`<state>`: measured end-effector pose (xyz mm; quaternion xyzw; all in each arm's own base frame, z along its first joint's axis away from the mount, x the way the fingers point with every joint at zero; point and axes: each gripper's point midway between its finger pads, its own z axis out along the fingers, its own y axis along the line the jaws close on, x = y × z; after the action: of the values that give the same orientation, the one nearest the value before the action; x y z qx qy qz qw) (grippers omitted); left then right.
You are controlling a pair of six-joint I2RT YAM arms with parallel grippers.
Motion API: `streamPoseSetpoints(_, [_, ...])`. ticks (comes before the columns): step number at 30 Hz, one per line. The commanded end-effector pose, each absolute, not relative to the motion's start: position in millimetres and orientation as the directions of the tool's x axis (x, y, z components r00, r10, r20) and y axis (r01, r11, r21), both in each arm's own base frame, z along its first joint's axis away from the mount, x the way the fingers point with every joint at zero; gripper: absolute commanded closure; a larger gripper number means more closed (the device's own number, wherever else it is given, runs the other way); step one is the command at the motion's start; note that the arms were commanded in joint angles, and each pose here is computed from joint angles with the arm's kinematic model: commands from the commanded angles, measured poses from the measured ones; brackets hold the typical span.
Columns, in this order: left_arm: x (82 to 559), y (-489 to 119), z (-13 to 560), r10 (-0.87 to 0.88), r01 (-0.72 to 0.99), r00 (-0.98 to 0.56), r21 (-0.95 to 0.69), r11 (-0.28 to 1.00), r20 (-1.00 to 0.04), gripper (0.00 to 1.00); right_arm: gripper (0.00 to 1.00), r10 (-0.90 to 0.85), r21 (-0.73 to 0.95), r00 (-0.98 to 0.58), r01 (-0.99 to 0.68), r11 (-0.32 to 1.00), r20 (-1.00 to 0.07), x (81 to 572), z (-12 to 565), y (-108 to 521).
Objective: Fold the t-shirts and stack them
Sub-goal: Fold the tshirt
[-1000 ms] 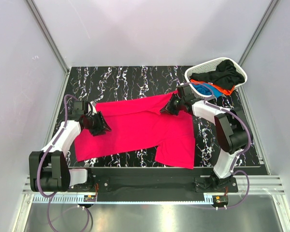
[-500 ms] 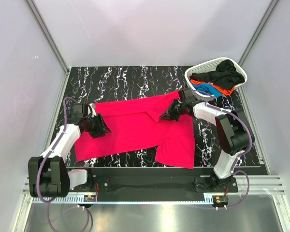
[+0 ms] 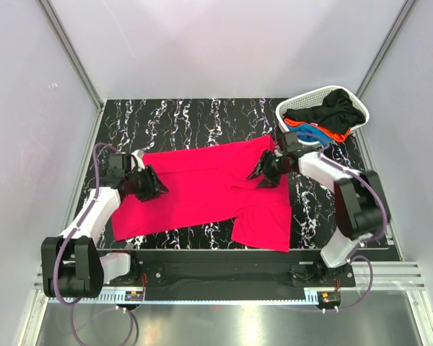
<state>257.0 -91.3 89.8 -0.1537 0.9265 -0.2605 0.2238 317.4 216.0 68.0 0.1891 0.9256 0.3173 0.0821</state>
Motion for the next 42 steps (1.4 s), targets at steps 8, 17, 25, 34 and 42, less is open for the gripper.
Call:
streamPoseSetpoints(8, [308.9,-222.0,125.2,-0.275,0.167,-0.873,-0.776,0.608,-0.403,0.49,0.61,0.282,0.328,-0.891,0.164,0.93,-0.357,338.3,81.0,113.6])
streamPoseSetpoints(17, [360.4,-303.3,132.8,-0.274,0.224,-0.883,-0.854,0.469,-0.382,0.49,0.46,0.235,0.324,-0.885,0.103,0.941,-0.402,354.2,59.0,109.3])
streamPoseSetpoints(25, [381.2,-333.8,97.6,-0.354,0.085,-0.908,-0.927,0.366,-0.223,0.52,0.39,0.274,0.482,-0.859,0.037,0.875,-0.432,371.1,54.2,134.4])
streamPoseSetpoints(34, [377.7,-335.2,76.8,-0.319,0.047,-0.926,-0.898,0.437,-0.204,0.53,0.43,0.312,0.592,-0.87,0.03,0.805,-0.381,379.3,49.9,155.5])
streamPoseSetpoints(42, [368.9,-330.0,64.1,-0.265,0.035,-0.945,-0.863,0.504,-0.193,0.53,0.45,0.346,0.664,-0.873,0.034,0.747,-0.344,372.1,55.9,167.1])
